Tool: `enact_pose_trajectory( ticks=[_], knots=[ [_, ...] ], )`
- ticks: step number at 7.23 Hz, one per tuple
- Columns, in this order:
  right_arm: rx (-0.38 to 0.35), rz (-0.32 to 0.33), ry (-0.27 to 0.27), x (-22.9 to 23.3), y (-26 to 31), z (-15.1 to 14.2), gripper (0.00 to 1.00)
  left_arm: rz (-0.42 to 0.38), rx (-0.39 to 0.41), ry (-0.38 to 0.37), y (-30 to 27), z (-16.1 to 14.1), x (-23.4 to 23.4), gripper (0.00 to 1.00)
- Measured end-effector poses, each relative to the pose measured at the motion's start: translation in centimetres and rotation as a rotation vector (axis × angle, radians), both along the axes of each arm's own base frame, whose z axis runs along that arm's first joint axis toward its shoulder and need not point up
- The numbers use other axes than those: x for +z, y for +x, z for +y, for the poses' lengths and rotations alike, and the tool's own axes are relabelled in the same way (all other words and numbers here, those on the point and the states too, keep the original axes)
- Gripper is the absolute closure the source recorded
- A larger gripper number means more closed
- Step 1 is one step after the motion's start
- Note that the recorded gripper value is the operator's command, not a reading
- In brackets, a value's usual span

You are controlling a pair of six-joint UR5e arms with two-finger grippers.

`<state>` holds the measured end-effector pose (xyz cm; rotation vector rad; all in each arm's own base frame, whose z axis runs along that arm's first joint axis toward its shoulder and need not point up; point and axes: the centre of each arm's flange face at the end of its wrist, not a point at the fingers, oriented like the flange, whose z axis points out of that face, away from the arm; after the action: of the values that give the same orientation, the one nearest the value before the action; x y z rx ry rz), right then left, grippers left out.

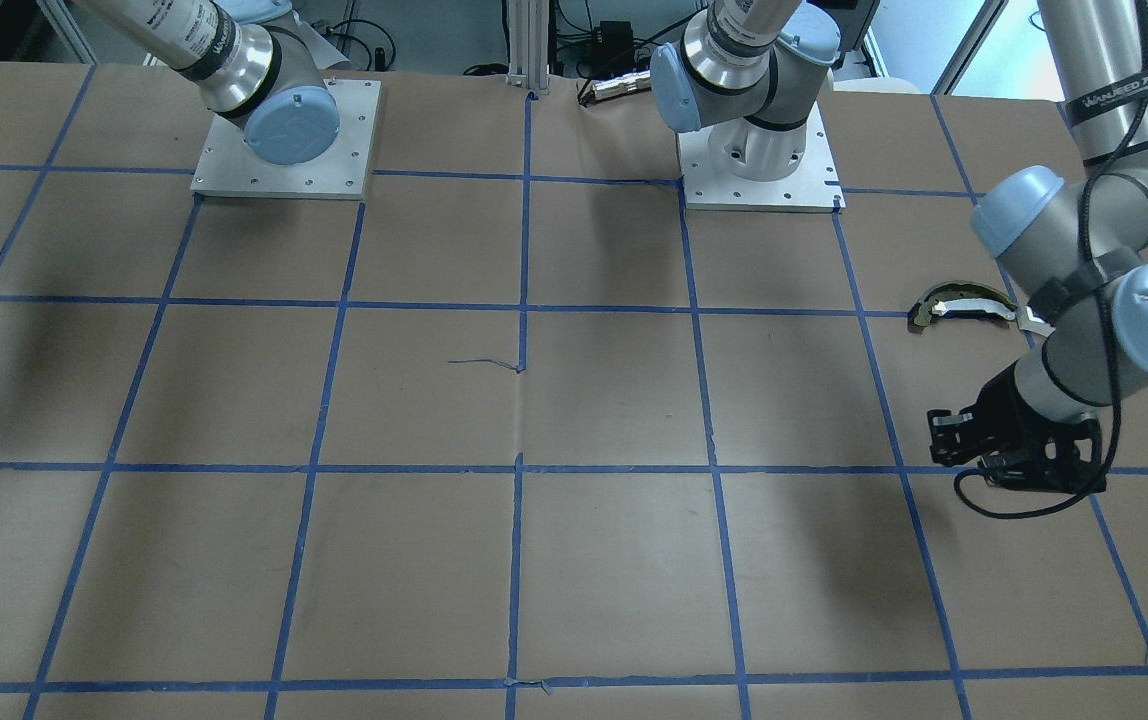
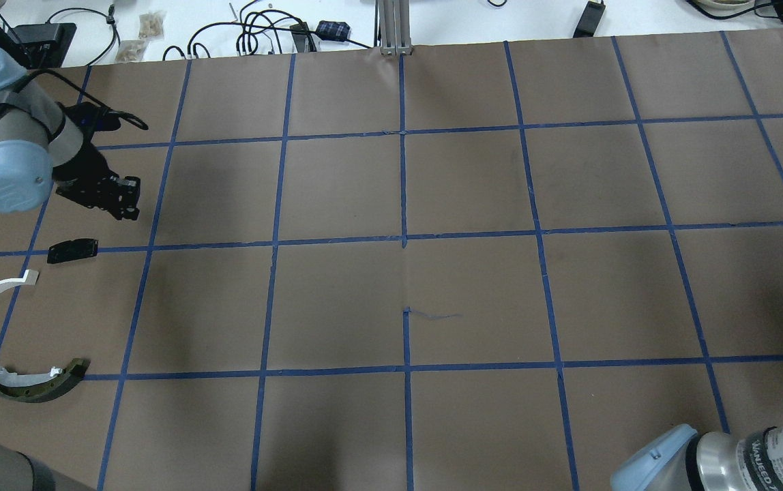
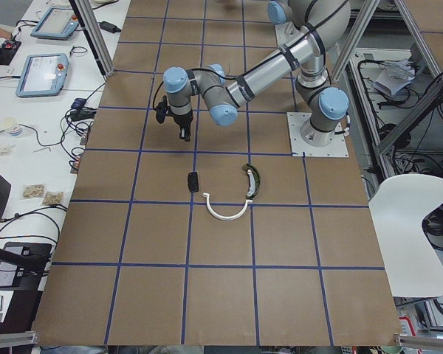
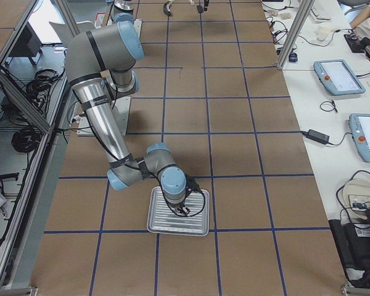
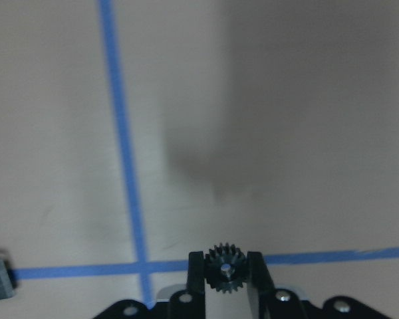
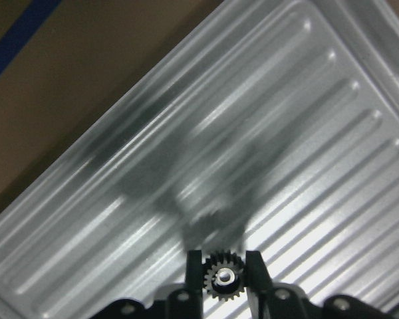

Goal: Place bearing gear from tray to pile

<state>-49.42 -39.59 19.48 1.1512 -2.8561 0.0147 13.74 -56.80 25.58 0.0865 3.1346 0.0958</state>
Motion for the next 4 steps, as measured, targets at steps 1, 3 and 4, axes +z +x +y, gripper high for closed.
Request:
enact_pose_trajectory(
  ticks=[1,3,4],
  knots=[
    [-0.029,0.008,-0.011,2.4,0.7,-0.2,0.84,0.004,-0.002,0.025,4.4,2.3,-0.6,1.0],
    [-0.088,0.014,-0.025,8.8,4.9,-1.8,0.83,0.033,0.024,0.061,11.3,6.0,-2.3,1.0],
    [-0.117,0.01,-0.024,12.5,8.6,-3.0,0.83,0.048,0.032,0.076,13.6,7.3,-3.2,1.0]
  ],
)
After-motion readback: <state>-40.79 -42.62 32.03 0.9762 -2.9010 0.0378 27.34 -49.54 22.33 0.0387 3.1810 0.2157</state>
